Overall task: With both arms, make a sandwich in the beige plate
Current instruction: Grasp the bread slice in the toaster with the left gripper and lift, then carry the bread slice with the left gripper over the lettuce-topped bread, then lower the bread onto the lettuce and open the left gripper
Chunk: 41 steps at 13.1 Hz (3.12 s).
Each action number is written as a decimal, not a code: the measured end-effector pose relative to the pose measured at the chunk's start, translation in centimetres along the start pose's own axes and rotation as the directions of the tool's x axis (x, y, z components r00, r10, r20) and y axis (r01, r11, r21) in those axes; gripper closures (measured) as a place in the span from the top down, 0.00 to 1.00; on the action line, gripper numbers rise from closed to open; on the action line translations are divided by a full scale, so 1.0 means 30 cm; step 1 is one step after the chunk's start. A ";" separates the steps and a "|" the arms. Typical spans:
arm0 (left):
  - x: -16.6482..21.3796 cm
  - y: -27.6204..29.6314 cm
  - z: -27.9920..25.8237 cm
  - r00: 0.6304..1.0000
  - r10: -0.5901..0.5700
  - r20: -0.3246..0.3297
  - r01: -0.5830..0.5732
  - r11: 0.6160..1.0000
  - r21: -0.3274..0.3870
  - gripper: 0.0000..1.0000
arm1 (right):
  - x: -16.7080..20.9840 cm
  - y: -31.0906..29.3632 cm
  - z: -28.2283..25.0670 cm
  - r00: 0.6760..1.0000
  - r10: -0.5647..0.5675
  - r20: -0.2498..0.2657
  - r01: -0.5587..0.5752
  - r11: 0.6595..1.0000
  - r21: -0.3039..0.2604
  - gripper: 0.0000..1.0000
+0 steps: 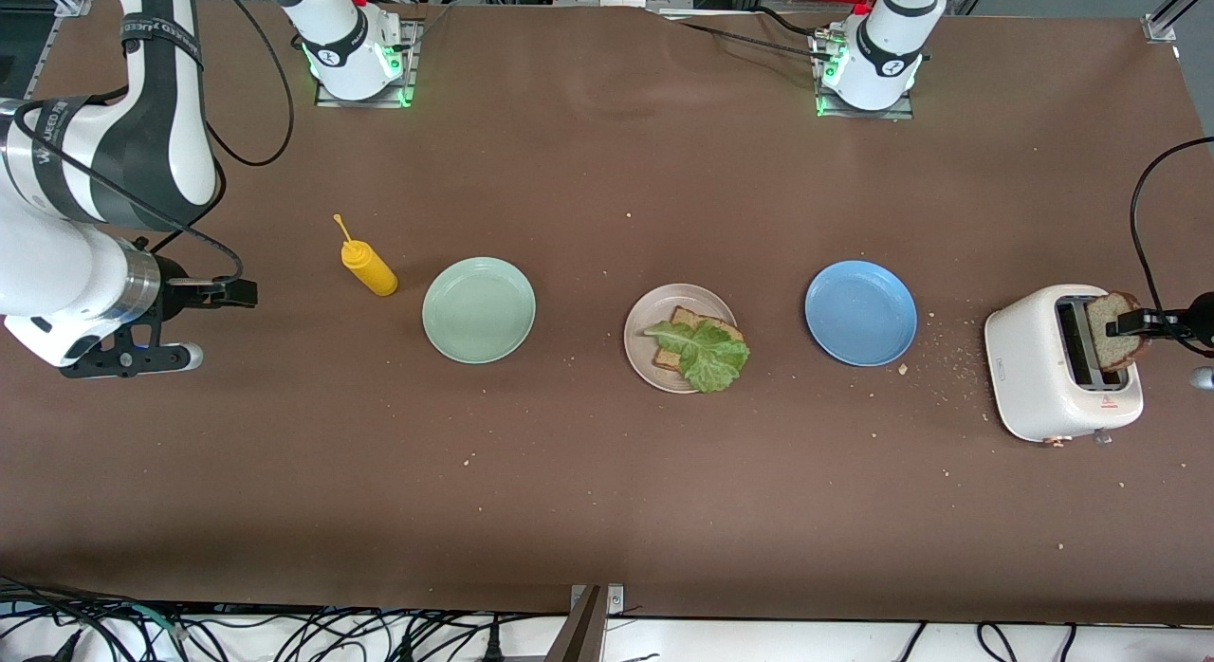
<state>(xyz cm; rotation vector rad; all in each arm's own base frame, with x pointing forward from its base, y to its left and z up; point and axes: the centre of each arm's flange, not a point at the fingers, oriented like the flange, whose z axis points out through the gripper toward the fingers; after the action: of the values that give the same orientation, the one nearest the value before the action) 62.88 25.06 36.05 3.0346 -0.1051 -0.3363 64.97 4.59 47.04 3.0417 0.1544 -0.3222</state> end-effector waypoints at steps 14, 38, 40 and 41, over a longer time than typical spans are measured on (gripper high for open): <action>-0.107 0.407 -0.452 0.994 0.100 0.045 -0.102 0.994 0.050 0.08 | -0.004 0.007 -0.032 0.999 0.008 -0.043 -0.006 0.999 0.035 1.00; 0.358 1.487 0.511 0.939 0.343 -0.028 -0.263 0.666 -0.698 0.08 | -0.090 0.117 -0.068 0.995 0.035 -0.098 -0.026 0.996 0.090 1.00; 0.357 1.532 0.516 0.933 0.355 -0.057 -0.290 0.649 -0.703 0.08 | -0.088 0.113 -0.063 0.995 0.033 -0.095 -0.024 0.996 0.090 1.00; 0.355 1.539 0.523 0.927 0.369 -0.069 -0.308 0.642 -0.702 0.08 | -0.088 0.112 -0.060 0.995 0.033 -0.094 -0.024 0.996 0.091 1.00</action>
<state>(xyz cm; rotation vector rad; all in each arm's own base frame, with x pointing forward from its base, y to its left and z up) 67.06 -22.90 22.82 2.1684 -0.4404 -0.3596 63.13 1.16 49.58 3.1460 0.1047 -0.1869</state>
